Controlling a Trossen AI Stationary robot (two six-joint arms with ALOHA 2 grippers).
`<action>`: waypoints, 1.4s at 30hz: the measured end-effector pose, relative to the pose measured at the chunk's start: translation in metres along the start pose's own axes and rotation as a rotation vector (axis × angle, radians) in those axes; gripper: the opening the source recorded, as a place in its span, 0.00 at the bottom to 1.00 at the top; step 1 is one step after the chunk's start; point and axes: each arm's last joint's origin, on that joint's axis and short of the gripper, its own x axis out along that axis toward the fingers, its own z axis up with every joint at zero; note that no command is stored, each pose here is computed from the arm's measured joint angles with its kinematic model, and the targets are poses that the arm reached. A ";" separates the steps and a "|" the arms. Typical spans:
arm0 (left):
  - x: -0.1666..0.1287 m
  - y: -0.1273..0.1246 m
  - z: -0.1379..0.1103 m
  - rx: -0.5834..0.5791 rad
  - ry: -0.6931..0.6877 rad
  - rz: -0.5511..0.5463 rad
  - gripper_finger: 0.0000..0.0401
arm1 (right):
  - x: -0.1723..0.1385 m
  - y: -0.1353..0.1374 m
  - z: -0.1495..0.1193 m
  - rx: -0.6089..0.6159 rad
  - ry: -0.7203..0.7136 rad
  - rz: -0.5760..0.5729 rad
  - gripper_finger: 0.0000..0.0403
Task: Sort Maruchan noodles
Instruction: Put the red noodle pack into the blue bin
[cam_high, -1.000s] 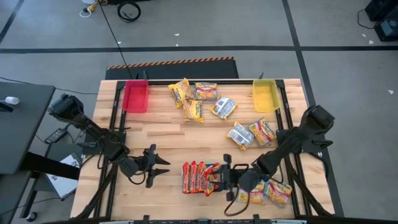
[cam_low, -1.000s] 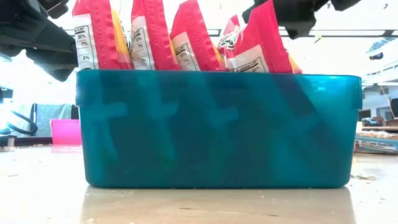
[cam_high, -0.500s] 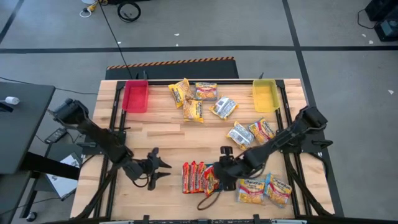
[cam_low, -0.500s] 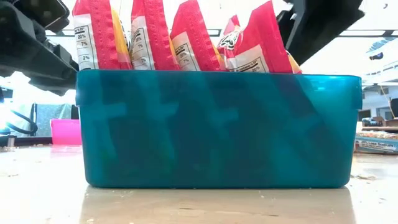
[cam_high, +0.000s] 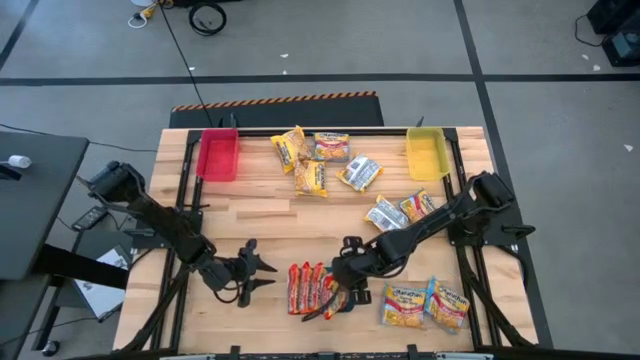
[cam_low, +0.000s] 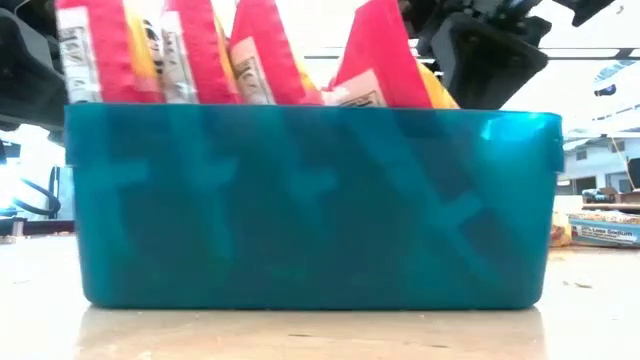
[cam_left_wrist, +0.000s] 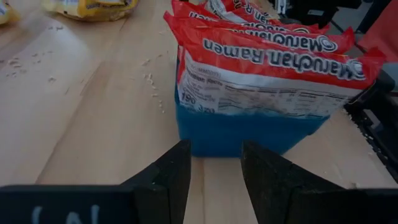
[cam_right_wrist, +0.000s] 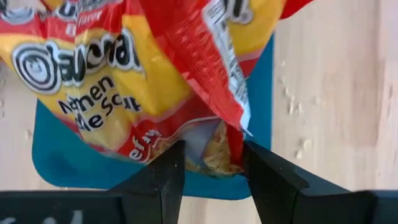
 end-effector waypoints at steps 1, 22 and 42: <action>0.000 0.000 0.000 0.000 0.002 -0.004 0.36 | 0.000 -0.001 0.001 -0.001 -0.011 0.001 0.41; -0.005 -0.007 -0.005 0.091 0.022 -0.034 0.30 | 0.003 -0.025 0.001 0.003 0.029 -0.050 0.13; -0.004 -0.009 -0.009 0.089 0.040 -0.052 0.20 | 0.003 -0.008 -0.010 -0.074 0.047 -0.070 0.36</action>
